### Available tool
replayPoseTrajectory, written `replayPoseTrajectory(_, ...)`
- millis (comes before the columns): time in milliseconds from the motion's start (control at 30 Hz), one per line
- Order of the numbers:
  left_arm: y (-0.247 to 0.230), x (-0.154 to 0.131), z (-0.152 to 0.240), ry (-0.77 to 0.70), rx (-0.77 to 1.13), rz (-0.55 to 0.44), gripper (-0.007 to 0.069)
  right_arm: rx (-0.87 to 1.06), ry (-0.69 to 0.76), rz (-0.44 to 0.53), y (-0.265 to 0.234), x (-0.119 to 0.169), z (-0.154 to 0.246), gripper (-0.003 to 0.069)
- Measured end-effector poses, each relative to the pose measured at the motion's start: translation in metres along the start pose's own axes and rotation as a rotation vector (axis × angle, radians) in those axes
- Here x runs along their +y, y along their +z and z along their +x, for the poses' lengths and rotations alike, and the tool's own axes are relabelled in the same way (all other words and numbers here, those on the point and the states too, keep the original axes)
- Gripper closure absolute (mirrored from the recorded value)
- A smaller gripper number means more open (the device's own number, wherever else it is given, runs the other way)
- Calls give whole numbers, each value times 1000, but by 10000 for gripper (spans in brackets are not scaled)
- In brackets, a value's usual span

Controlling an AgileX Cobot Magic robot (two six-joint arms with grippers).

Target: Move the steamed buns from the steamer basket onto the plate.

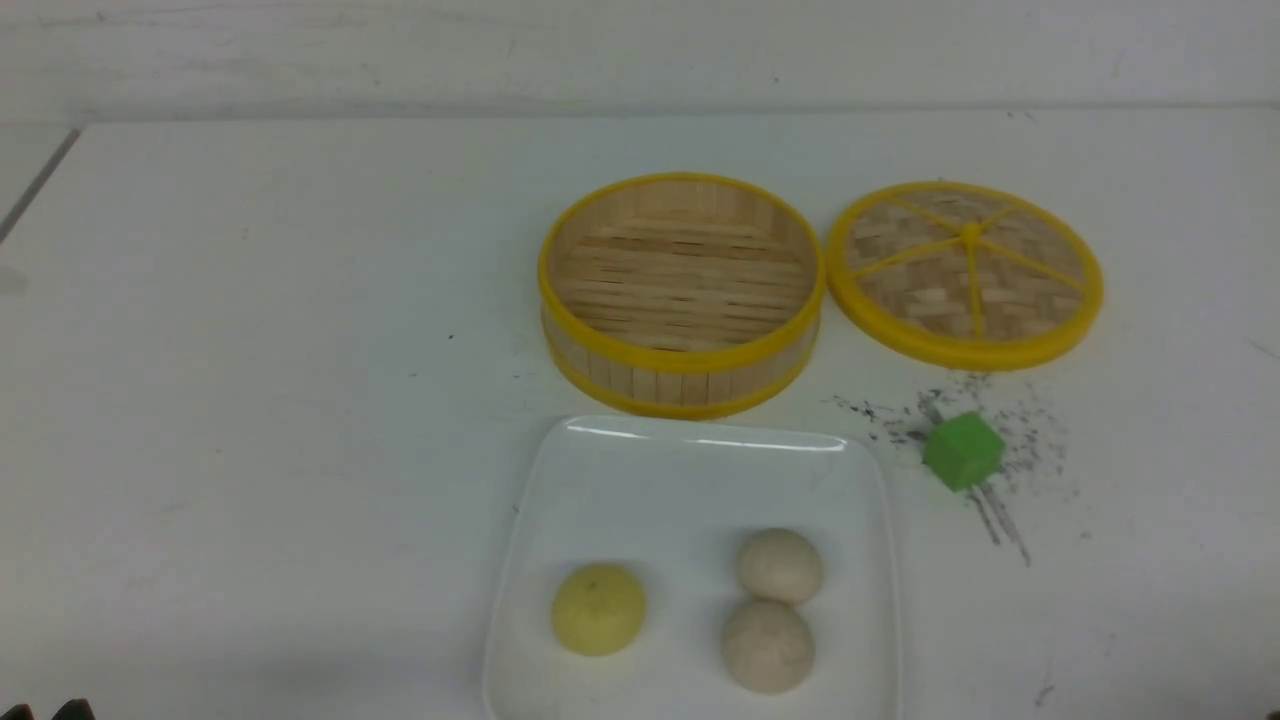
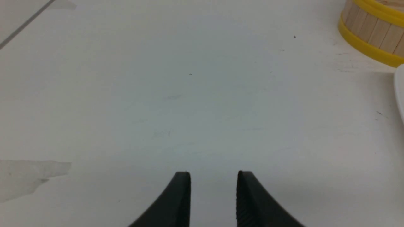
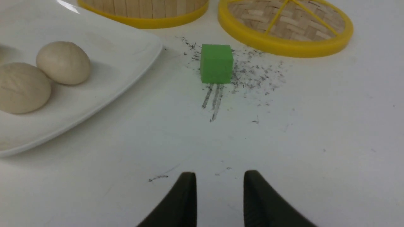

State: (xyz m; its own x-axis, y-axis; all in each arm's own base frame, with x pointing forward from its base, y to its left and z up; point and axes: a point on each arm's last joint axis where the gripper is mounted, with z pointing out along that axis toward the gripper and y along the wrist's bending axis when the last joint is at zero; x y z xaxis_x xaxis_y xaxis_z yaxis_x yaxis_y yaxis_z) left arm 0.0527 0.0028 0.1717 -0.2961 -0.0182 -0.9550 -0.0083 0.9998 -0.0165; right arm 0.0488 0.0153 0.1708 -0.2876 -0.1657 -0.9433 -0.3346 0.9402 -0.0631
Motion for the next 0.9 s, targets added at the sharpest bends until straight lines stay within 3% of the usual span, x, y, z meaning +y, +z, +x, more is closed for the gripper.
replayPoseTrajectory(267,0,0,0,0,0,0,385,9,11,60,0,-5,0,420)
replayPoseTrajectory(533,0,0,0,0,0,0,385,5,155,246,-2,-15,1,419)
replayPoseTrajectory(900,0,0,0,0,0,0,385,-22,333,370,-4,-19,2,419)
